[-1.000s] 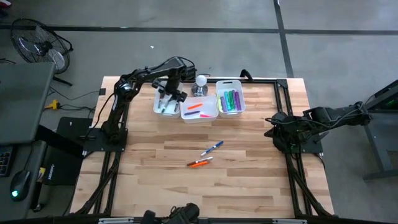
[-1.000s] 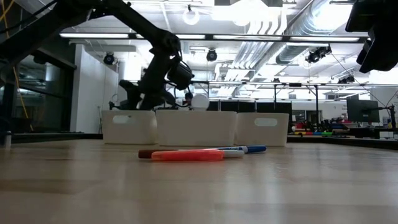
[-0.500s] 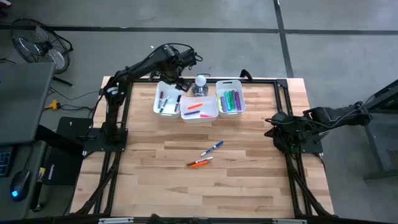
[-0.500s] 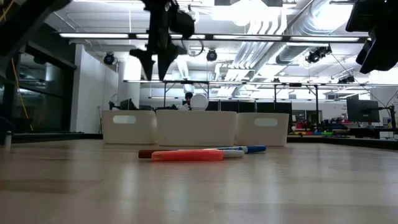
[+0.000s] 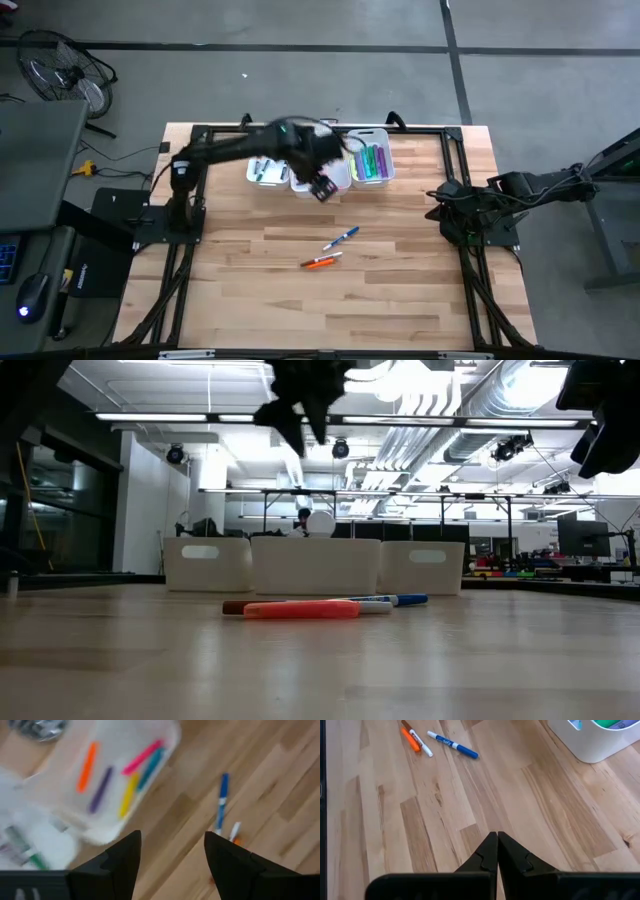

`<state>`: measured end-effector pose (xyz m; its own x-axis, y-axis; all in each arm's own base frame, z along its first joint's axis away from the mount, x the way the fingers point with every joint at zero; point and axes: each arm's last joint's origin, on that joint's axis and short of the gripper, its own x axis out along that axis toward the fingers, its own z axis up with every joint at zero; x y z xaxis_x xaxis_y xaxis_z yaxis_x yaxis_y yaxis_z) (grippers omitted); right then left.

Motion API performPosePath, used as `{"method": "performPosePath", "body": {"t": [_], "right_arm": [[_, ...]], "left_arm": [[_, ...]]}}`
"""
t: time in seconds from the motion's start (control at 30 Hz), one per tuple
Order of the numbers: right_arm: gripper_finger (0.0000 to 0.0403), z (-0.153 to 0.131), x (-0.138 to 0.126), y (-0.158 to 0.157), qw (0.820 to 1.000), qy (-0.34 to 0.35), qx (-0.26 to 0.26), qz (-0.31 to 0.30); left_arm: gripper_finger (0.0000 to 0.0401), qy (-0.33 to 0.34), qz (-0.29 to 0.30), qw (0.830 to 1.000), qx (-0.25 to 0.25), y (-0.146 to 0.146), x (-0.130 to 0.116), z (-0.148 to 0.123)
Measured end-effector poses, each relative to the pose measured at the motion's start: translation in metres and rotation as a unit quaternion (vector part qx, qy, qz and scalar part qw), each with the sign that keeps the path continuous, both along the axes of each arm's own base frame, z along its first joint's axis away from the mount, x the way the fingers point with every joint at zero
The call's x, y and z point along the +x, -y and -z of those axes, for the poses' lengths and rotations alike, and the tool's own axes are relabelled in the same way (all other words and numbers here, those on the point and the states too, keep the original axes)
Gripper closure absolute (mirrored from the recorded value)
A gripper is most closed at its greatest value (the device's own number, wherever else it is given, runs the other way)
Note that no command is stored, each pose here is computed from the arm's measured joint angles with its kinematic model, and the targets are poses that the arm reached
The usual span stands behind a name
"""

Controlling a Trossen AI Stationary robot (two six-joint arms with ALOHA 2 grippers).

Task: Pick & Place Markers
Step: Put the blue marker pen into the left white bin

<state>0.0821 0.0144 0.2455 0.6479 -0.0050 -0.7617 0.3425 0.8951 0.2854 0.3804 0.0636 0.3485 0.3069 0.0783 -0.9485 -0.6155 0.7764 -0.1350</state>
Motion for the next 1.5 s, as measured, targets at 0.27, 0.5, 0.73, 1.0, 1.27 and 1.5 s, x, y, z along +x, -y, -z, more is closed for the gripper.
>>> {"method": "performPosePath", "body": {"t": [0.27,0.5,0.73,1.0,1.27,1.5], "right_arm": [[0.0402,0.000,0.000,0.000,1.000,-0.001,0.000,-0.005],[0.0402,0.000,0.000,0.000,1.000,-0.001,0.001,-0.006],[0.0402,0.000,0.000,-0.001,1.000,-0.002,0.006,-0.009],[0.0402,0.000,0.000,-0.001,1.000,-0.002,0.007,-0.009],[0.0402,0.000,0.000,-0.001,1.000,-0.002,0.006,-0.007],[0.0402,0.000,0.000,-0.001,1.000,-0.001,0.010,-0.002]], "left_arm": [[0.0188,-0.030,0.014,0.999,0.000,0.044,0.029,0.036],[0.0188,-0.023,0.017,1.000,-0.007,0.066,0.055,0.068],[0.0188,-0.022,0.025,0.999,-0.032,0.070,0.074,0.096],[0.0188,-0.038,0.031,0.998,-0.041,0.074,0.082,0.116],[0.0188,-0.067,0.049,0.996,-0.040,0.091,0.085,0.135],[0.0188,-0.083,0.047,0.995,-0.040,0.088,0.088,0.150]]}}
